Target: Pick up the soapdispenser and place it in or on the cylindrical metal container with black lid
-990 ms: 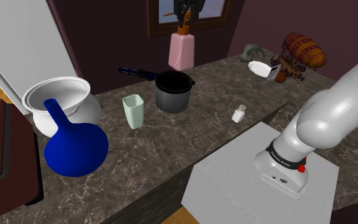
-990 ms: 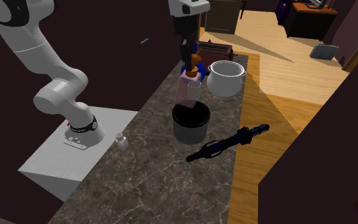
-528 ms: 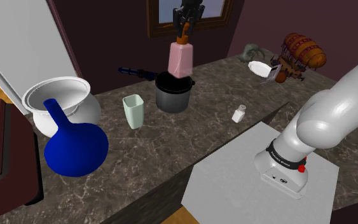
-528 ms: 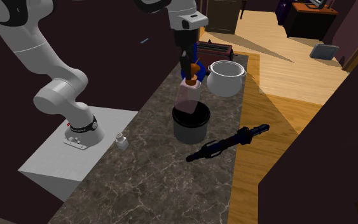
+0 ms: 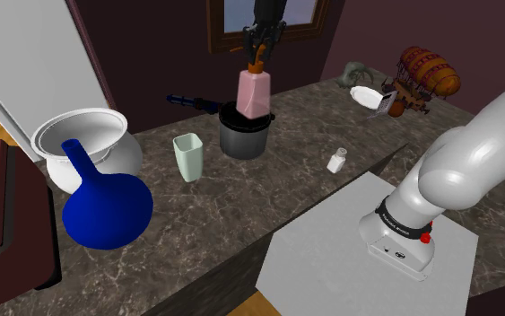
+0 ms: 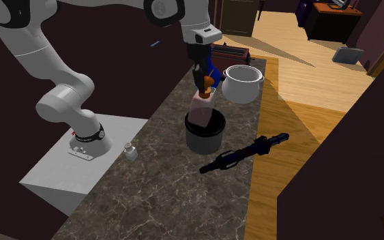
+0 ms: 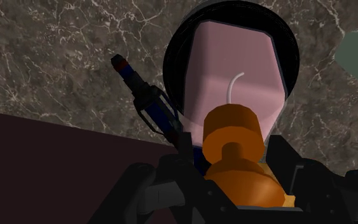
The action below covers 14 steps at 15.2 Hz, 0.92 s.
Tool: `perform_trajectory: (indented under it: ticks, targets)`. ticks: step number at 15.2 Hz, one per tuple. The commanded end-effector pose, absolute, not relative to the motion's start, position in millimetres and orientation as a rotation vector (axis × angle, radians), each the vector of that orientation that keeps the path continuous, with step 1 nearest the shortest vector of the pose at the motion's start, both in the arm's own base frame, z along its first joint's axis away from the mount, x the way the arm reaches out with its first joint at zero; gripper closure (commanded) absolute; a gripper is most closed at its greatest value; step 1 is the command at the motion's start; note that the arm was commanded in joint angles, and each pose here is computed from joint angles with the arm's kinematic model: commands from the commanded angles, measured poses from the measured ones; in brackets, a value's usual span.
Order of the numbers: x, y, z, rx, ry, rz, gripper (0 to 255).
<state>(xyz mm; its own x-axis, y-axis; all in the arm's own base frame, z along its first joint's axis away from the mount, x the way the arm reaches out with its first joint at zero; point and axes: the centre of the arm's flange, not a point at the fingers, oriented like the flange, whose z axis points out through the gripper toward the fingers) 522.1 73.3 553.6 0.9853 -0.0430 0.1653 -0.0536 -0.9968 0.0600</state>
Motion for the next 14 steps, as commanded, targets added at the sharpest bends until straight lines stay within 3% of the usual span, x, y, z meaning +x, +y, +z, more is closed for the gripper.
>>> perform_trajectory:
  ticks: [1,5,6,11,14]
  targets:
    - [522,73,553,3.066,-0.075,0.254,255]
    - [522,73,553,3.066,-0.075,0.254,255]
    - [522,73,553,3.066,-0.075,0.254,0]
    - [522,73,553,3.066,-0.075,0.254,0]
    - [516,76,592,3.066,-0.075,0.254,0]
